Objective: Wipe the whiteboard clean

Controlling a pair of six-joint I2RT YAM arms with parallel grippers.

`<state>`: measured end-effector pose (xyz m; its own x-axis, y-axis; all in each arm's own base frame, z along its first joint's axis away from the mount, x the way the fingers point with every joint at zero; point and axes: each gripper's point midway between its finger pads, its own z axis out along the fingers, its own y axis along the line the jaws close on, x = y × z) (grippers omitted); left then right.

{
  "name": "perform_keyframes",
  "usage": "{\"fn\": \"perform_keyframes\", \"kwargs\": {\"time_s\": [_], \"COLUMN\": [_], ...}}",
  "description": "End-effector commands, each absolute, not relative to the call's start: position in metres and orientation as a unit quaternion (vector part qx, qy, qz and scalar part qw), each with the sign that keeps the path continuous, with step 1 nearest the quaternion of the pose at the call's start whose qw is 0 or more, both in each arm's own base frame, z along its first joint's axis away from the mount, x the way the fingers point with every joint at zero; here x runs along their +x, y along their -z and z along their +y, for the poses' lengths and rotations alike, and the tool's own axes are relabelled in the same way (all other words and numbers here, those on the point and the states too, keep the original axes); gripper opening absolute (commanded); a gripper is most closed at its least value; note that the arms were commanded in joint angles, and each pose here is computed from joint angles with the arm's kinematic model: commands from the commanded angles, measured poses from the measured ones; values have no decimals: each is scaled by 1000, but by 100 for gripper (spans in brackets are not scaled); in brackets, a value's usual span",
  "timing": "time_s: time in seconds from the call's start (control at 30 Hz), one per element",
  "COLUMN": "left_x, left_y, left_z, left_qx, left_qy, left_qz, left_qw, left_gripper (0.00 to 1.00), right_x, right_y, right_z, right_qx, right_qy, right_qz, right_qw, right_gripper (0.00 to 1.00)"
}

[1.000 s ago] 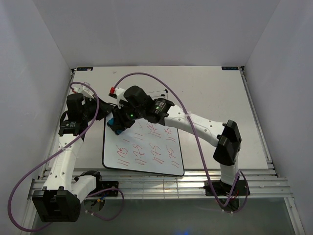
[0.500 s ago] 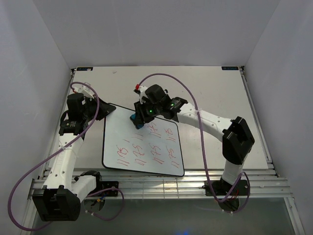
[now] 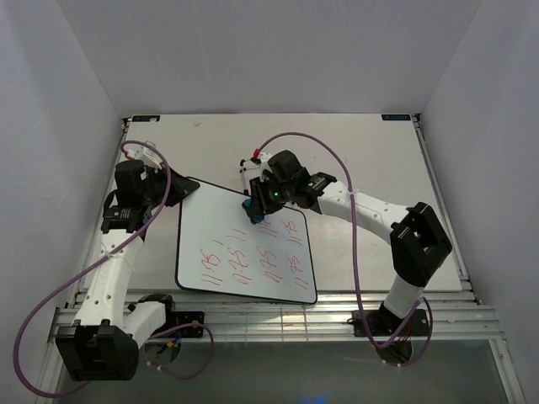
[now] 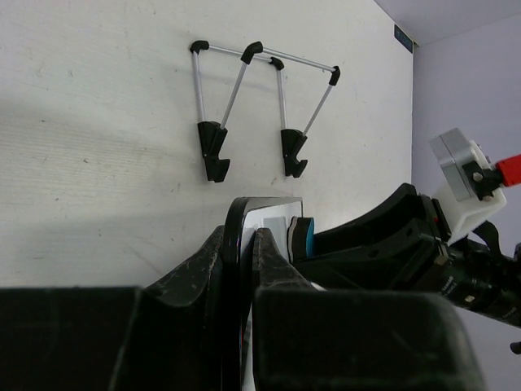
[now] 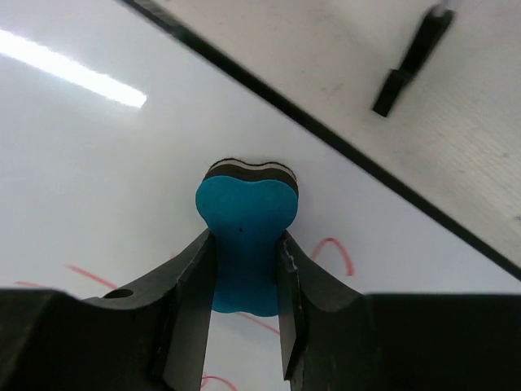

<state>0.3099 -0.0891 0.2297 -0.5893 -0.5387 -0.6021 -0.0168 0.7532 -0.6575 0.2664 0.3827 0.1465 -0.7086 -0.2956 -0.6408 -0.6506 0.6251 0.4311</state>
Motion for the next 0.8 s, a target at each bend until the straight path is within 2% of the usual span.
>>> {"fn": "perform_keyframes", "kwargs": {"time_s": [0.0,0.2,0.3,0.53,0.77], "left_x": [311,311,311,311,309], "left_y": [-216,-215,-216,-218,-219], "left_z": [-66,-66,-65,-65,-65], "left_qx": [-107,-110,-111,-110,-110], "left_qy": [212,211,211,209,209], "left_qz": [862,862,862,861,860], "left_qw": [449,447,448,450,452], "left_gripper": [0,0,0,0,0], "right_x": [193,127,112,147,184], "right_y": [-191,-243,-256,-215,-146], "right_z": [435,480,491,468,390], "right_qx": [-338,-381,-389,-371,-307], "right_qy": [-446,-504,-521,-418,-330], "right_qz": [794,738,721,784,854], "right_qw": [235,238,240,271,260], "right_gripper": [14,15,15,15,14]}}
